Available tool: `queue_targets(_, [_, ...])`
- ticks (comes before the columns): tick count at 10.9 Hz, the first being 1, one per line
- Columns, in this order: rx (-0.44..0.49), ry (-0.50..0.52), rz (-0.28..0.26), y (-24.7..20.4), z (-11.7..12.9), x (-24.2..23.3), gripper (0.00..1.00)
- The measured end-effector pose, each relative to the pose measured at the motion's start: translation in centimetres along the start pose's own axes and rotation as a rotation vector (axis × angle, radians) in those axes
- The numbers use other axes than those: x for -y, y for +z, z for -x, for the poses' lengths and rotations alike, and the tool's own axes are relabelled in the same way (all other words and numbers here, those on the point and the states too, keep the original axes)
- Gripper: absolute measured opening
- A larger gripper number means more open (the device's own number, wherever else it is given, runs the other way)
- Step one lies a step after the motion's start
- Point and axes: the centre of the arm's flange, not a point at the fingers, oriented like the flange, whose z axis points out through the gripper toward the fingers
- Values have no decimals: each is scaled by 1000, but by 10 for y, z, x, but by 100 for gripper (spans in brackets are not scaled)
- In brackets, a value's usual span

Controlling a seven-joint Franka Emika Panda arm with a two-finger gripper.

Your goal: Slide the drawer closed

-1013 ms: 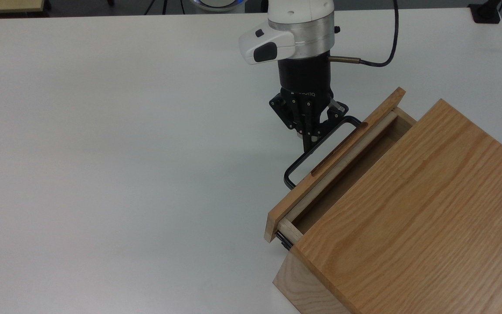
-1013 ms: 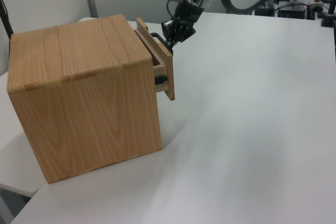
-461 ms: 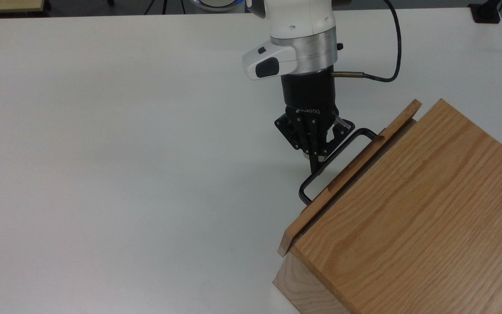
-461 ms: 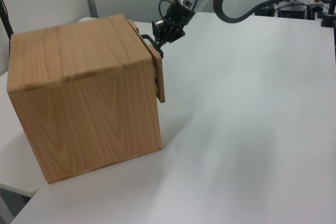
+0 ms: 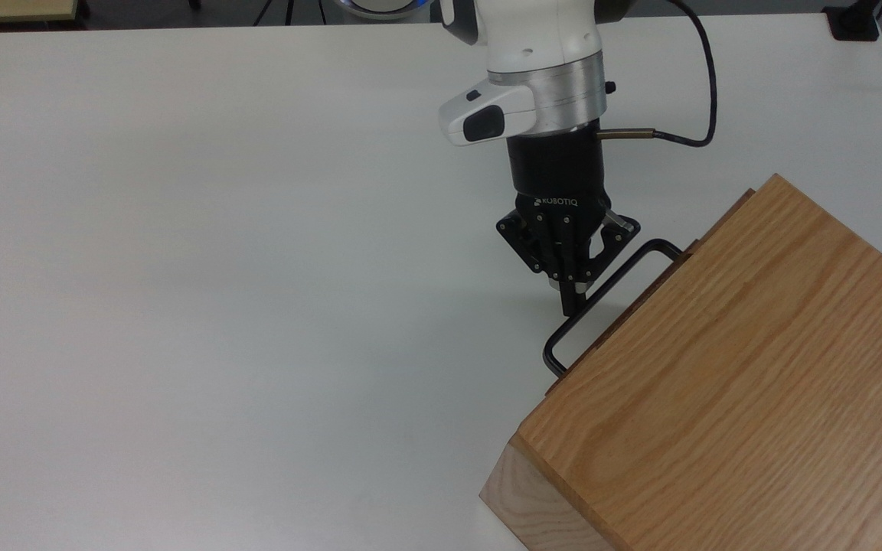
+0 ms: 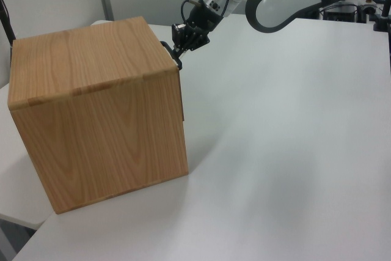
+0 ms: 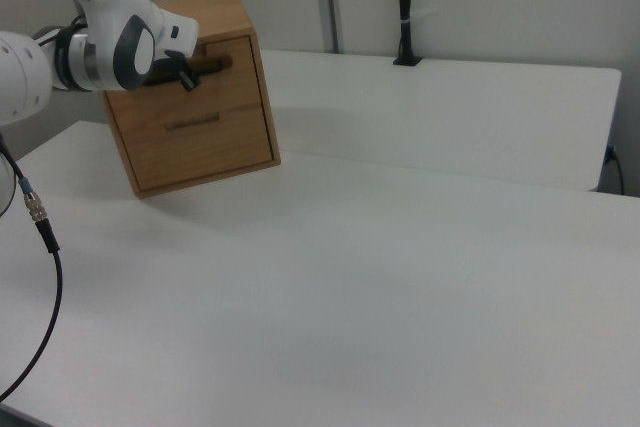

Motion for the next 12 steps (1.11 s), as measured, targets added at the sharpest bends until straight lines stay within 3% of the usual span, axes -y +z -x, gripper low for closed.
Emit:
queue_targets(6, [-27, -40, 7, 0, 0, 1, 0])
queue_targets(8, [-26, -125, 22, -11, -6, -2, 0])
queue_targets(12, [175, -240, 265, -58, -18, -32, 0])
